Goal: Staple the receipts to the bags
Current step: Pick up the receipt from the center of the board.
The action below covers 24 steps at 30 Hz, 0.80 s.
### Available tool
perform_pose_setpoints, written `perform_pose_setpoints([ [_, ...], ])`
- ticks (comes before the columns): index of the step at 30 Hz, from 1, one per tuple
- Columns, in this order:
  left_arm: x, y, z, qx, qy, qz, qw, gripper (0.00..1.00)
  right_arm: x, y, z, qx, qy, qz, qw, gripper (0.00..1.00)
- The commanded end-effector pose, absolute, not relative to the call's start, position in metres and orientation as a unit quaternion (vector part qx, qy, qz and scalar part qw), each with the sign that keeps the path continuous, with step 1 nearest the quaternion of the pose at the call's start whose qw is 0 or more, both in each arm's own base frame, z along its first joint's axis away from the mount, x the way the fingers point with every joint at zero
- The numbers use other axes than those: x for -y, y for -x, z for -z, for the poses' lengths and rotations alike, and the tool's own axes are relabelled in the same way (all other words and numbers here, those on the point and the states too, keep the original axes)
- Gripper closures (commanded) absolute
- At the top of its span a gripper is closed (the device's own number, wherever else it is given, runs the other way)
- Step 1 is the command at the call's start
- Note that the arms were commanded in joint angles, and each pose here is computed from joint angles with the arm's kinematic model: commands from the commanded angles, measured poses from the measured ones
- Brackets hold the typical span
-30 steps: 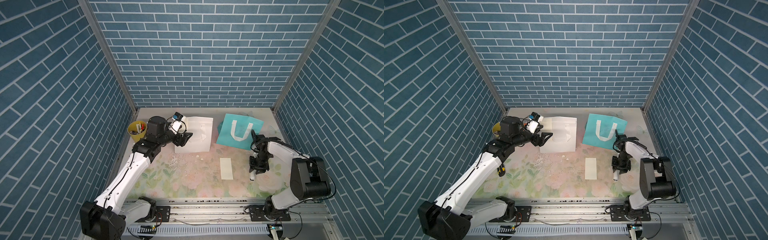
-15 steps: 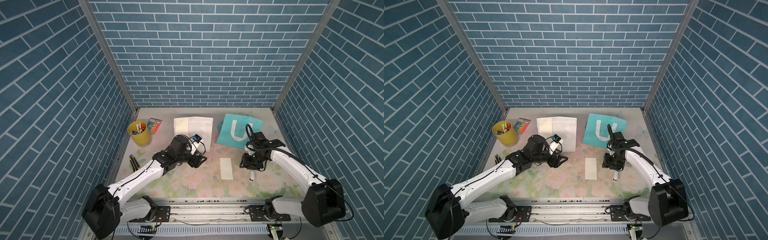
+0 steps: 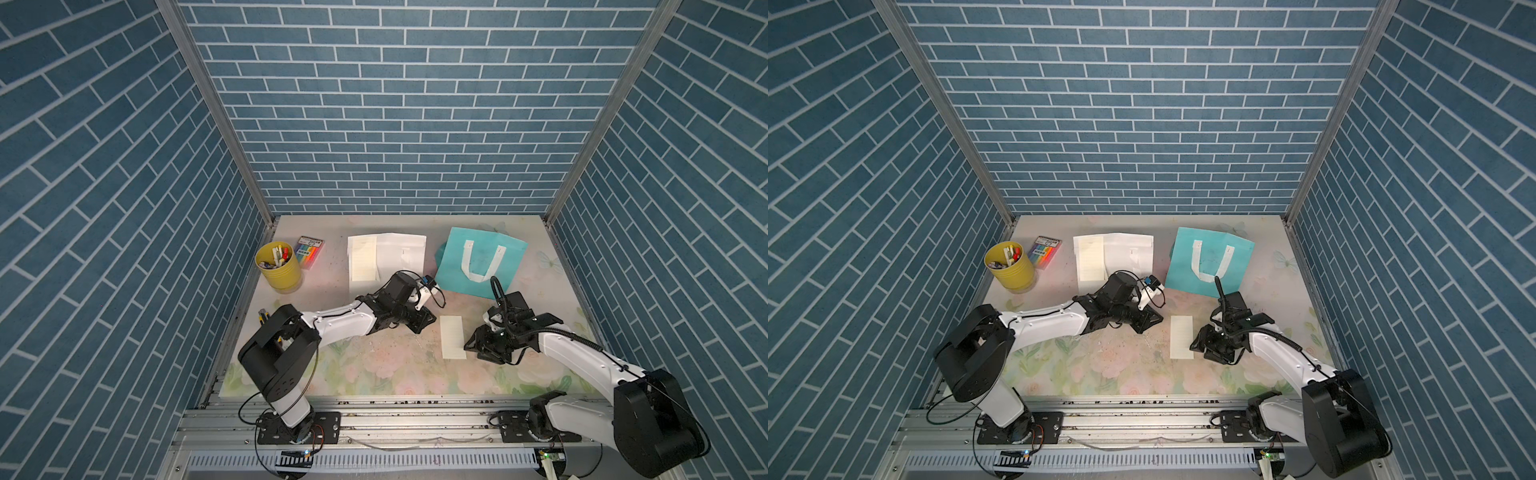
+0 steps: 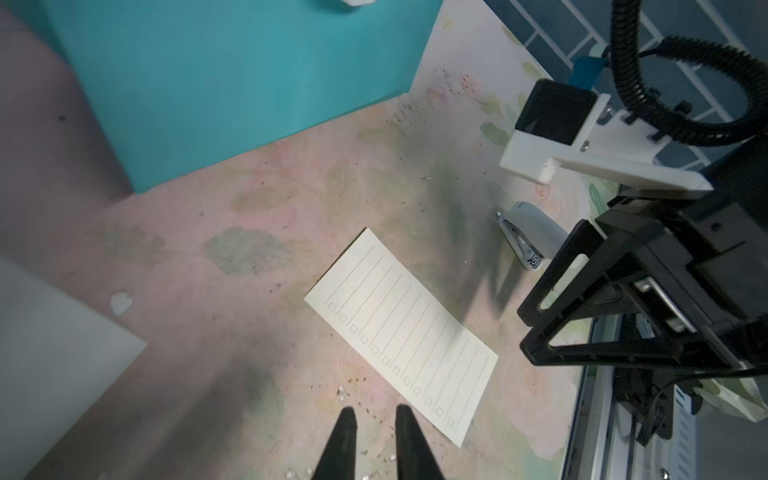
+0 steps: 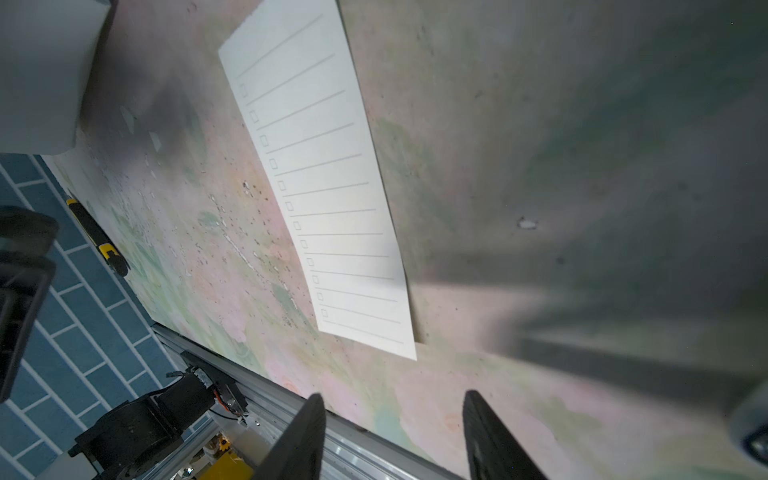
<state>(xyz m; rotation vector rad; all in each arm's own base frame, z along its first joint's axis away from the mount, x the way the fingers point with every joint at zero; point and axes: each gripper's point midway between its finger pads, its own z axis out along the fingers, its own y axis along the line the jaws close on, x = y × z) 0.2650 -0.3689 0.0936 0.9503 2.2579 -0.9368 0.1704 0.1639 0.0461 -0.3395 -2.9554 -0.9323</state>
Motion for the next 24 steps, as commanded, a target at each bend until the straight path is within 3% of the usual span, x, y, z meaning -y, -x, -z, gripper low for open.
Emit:
perform_pose_setpoints([
  [1,0.389,-0.268,-0.096,-0.818,-0.364,0.364,0.256,0.84,-0.170,-0.174,-0.041,0.940,0.134,0.314,0.018,0.45],
  [17,0.405,-0.264,-0.042,-0.845,-0.390,0.335,0.148,1.00,-0.170,-0.167,-0.004,0.940,0.146,0.305,0.048,0.45],
  [24,0.398,-0.262,-0.022,-0.862,-0.389,0.307,0.106,1.00,-0.167,-0.158,0.006,0.940,0.152,0.300,0.067,0.45],
])
